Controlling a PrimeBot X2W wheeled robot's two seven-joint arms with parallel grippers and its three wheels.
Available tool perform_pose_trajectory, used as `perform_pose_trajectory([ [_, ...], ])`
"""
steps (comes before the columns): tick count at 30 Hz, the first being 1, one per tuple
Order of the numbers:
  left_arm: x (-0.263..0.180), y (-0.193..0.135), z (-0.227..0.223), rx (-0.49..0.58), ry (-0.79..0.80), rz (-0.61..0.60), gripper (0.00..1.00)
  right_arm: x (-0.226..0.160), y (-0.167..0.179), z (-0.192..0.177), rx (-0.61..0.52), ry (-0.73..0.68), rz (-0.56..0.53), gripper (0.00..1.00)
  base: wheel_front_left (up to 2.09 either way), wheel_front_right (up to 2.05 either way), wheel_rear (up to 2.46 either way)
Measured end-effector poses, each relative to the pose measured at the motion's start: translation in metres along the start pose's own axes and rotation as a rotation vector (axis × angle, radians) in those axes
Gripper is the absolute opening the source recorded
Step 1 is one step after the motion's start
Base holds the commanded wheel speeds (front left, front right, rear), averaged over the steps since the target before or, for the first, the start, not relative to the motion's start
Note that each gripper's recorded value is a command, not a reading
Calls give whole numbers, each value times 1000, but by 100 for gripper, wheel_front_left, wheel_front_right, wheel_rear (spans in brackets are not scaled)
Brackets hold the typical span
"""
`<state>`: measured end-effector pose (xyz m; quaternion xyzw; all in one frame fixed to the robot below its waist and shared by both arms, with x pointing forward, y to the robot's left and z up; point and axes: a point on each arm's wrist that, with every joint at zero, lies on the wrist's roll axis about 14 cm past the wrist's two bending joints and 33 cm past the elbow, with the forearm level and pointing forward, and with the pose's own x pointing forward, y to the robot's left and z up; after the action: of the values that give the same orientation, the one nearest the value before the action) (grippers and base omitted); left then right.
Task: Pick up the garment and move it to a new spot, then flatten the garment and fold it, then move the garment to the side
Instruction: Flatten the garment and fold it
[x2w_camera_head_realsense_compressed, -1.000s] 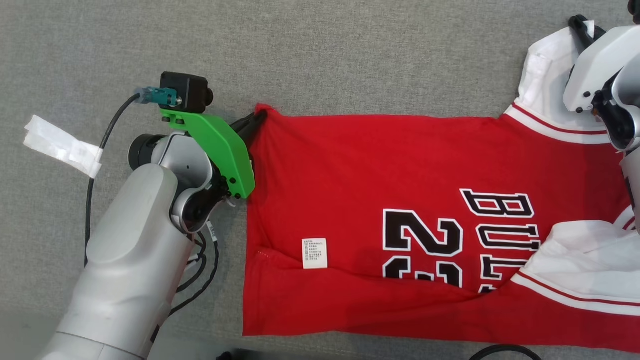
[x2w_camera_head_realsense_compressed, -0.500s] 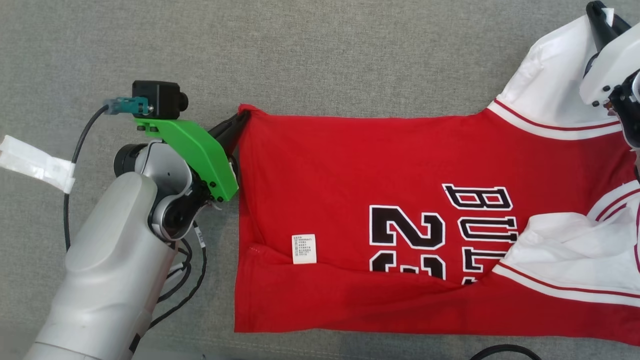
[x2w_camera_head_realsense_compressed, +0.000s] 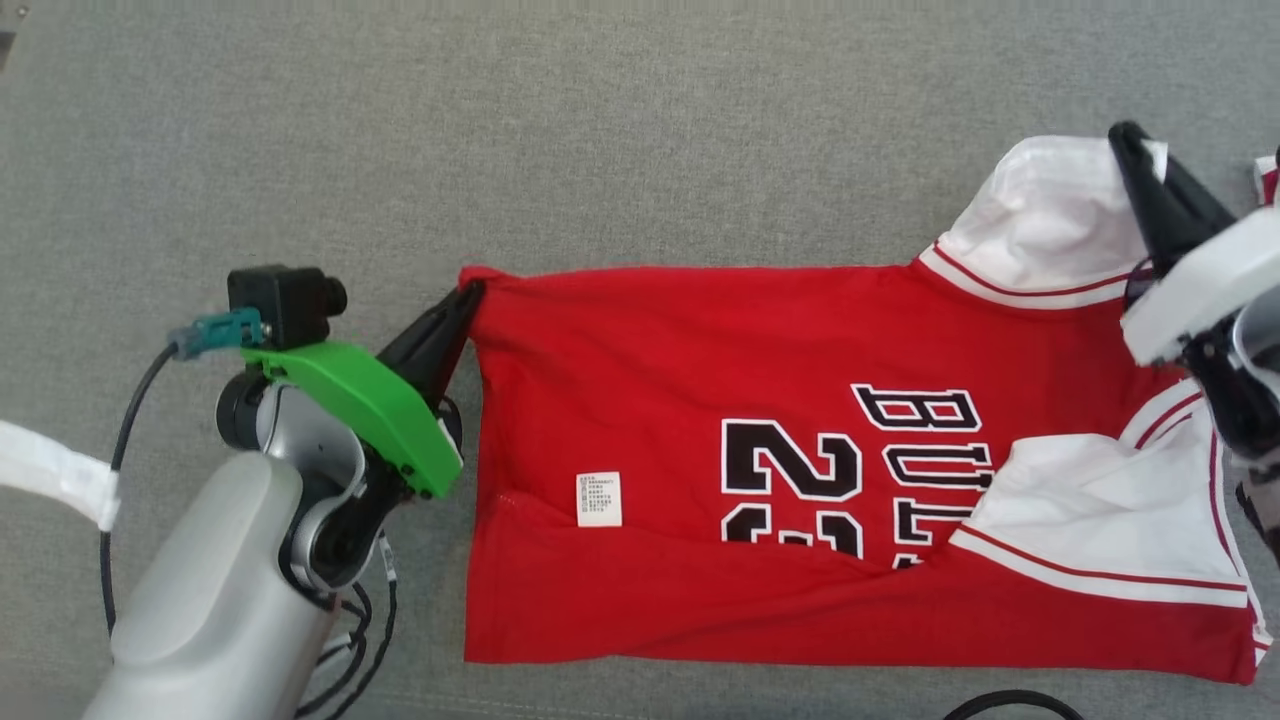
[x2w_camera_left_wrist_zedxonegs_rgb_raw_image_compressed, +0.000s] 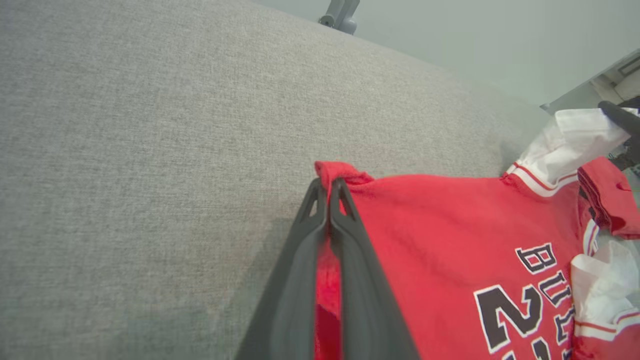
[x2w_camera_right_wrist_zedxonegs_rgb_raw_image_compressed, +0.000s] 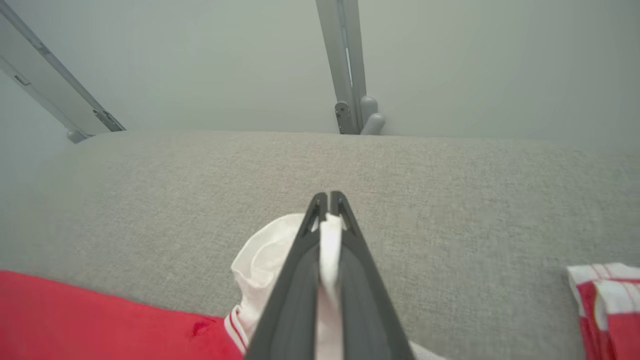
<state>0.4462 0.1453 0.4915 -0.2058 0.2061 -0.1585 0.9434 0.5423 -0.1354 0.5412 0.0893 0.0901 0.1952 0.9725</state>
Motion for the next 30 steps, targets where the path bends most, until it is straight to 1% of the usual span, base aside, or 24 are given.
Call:
perform_pose_trajectory([
  [2, -12, -7, -3, -6, -21, -7, 0, -23, 7, -2, 20, -8, 16, 0, 0, 0, 0],
  [5, -33, -19, -9, -14, -43, -19, 0, -58, 12, 1, 48, -36, 14, 0, 0, 0, 0],
  [9, -58, -35, -25, -48, -47, -25, 0, -106, 12, -7, 91, -31, -27, 0, 0, 0, 0],
  [13, -78, -38, -45, -128, -35, 11, 0, -144, 15, -23, 168, -11, -80, 0, 0, 0, 0],
  [16, -92, -25, -58, -155, -32, 83, 0, -167, 15, -39, 217, 20, -125, 0, 0, 0, 0],
  [18, -96, -21, -63, -177, -35, 105, 0, -176, 11, -44, 236, 23, -157, 0, 0, 0, 0],
  [21, -100, -27, -70, -222, -36, 101, 0, -185, 9, -50, 256, 32, -182, 0, 0, 0, 0],
  [26, -106, -27, -87, -228, 9, 116, 0, -190, 8, -67, 270, 78, -202, 0, 0, 0, 0],
  [30, -109, -25, -93, -230, 14, 123, 0, -190, 6, -80, 261, 113, -210, 0, 0, 0, 0],
])
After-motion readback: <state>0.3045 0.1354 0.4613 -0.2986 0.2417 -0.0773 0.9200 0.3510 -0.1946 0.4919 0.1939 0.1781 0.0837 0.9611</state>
